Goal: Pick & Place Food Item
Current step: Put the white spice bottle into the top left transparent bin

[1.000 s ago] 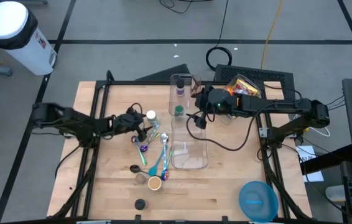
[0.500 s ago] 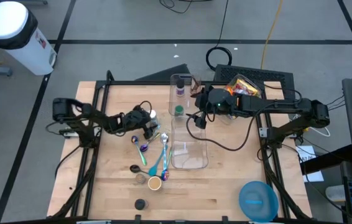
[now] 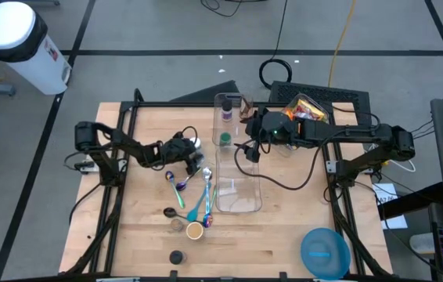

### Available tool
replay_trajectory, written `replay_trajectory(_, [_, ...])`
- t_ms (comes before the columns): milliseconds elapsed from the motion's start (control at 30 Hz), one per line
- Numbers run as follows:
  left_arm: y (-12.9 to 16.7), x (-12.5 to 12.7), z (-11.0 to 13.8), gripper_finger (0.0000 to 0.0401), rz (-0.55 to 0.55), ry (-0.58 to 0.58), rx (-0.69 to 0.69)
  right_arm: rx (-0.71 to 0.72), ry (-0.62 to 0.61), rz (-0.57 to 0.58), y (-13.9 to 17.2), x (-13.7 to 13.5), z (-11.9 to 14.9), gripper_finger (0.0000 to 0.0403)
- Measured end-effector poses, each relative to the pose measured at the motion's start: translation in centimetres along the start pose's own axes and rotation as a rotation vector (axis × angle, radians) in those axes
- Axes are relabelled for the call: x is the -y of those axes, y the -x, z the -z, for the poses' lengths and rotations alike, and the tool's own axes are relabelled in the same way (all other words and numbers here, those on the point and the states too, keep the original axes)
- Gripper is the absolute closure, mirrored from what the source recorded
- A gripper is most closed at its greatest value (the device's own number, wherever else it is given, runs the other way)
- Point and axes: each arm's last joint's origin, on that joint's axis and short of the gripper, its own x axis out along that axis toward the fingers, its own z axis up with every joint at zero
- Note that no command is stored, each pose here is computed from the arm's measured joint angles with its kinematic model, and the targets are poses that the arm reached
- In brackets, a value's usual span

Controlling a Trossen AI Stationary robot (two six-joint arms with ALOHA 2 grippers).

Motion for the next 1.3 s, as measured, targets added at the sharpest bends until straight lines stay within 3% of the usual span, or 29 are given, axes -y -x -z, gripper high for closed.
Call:
replay_trajectory(67, [0.0,0.0,0.0,0.0201,-0.007,0.018,0.002,-0.001,-0.005,0.0,0.0,0.0,0.0,0.0009])
replay_trajectory(300, [1.5,-0.4,-0.5,0.0201,-0.008,0.01,-0.059,-0.02,-0.045,-0.011,0.0,-0.3,0.2,0.0009])
replay_trajectory(400, [3.2,-0.7,-1.4,0.0201,-0.008,0.058,-0.053,-0.002,-0.044,-0.018,0.1,-0.5,0.0,0.0009])
replay_trajectory(533, [5.4,-0.7,-3.1,0.0201,0.017,0.185,0.019,0.091,-0.048,-0.133,-0.3,-1.0,-0.1,0.0009])
replay_trajectory(633, [6.7,0.1,-4.1,0.0201,0.116,0.204,0.084,0.187,-0.043,-0.204,-0.9,-1.8,0.8,0.0009])
replay_trajectory(833, [7.9,2.6,-5.7,0.0201,0.211,0.145,0.12,0.294,0.009,-0.191,-1.8,-2.2,2.7,0.0009])
replay_trajectory(1067, [8.0,5.4,-9.9,0.0201,0.24,0.049,0.074,0.335,-0.04,-0.233,-1.6,-3.4,0.5,0.0009])
replay_trajectory(1300, [7.0,8.8,-13.0,0.0201,0.294,-0.087,0.064,0.247,-0.02,-0.306,-3.9,-6.4,1.7,0.0009])
